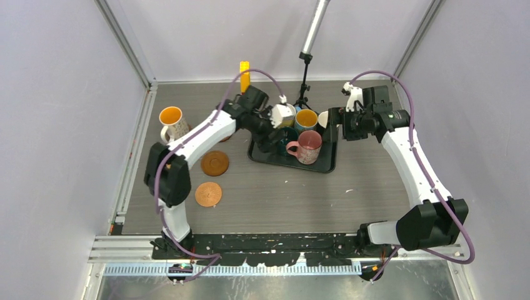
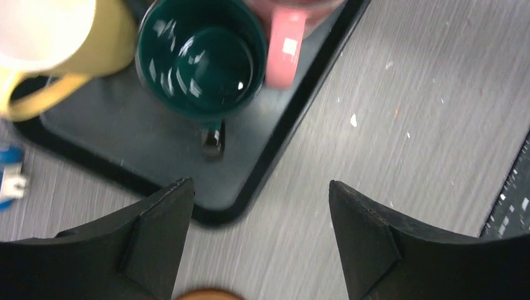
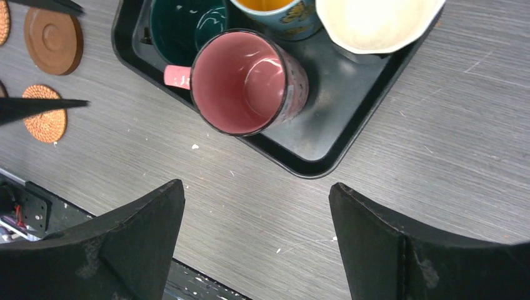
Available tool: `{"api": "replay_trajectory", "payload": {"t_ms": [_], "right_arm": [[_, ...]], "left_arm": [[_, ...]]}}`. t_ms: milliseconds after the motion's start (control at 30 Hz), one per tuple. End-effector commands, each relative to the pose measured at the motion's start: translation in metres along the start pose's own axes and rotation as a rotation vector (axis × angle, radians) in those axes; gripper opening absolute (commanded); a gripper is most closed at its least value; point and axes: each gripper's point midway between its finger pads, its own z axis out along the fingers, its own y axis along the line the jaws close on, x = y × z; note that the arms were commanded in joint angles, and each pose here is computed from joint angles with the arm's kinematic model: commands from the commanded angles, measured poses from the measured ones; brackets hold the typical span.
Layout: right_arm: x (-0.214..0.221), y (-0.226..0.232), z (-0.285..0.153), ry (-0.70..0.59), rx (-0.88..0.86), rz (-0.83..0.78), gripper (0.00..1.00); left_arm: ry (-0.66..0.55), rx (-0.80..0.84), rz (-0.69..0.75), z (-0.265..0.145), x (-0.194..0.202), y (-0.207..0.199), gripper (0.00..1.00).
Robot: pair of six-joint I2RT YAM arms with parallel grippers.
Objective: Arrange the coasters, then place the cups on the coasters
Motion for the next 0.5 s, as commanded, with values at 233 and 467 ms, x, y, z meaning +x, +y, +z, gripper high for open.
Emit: {"api": "replay_trajectory", "payload": {"t_ms": [233, 467], "right_arm": [[-0.007, -0.036, -0.013, -0.028, 0.027, 0.17, 0.9], [-0.009, -0.043, -0.018, -0.043, 0.031, 0.177, 0.9]], "left_arm": [[-0.015, -0.004, 0.149, 0.064, -0.064, -0.009, 0.7], [0.025, 0.037, 0.175, 0.087, -0.065, -0.026, 0.59]]}}
